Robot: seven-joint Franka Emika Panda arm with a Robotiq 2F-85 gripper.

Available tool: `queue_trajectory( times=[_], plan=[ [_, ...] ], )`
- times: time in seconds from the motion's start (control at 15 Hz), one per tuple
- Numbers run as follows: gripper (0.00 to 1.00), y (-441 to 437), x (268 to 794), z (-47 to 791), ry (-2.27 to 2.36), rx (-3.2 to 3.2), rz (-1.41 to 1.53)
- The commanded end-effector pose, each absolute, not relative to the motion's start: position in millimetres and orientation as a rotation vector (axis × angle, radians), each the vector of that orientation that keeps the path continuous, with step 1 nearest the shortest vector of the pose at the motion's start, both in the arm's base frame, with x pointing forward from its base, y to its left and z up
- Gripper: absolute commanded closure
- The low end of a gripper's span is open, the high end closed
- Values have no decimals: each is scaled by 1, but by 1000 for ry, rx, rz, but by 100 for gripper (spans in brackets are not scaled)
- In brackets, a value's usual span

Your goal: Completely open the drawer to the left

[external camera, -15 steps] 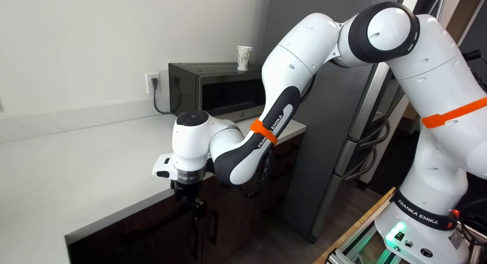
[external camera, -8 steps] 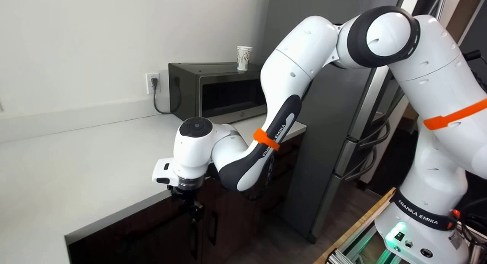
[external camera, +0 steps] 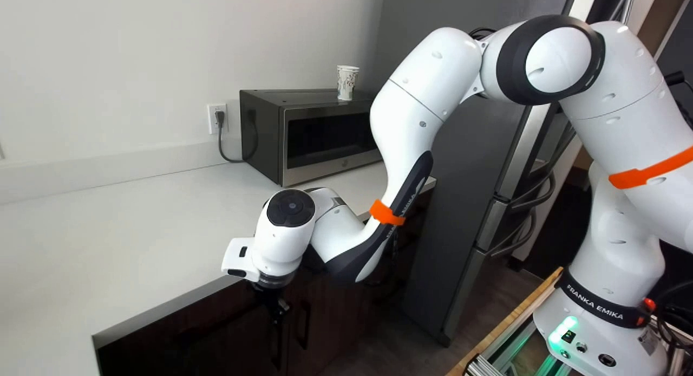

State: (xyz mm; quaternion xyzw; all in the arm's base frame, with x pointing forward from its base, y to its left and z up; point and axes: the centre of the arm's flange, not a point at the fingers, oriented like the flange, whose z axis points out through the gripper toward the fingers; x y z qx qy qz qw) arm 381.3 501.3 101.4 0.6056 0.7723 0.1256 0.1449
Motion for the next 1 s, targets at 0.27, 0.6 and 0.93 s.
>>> queue_trajectory(
  times=[0.27, 0.6, 0.93],
  plan=[
    [0, 488, 372, 56, 2263, 1675, 416],
    [0, 489, 374, 64, 2258, 1678, 376],
    [0, 491, 380, 54, 2233, 1676, 403]
  ],
)
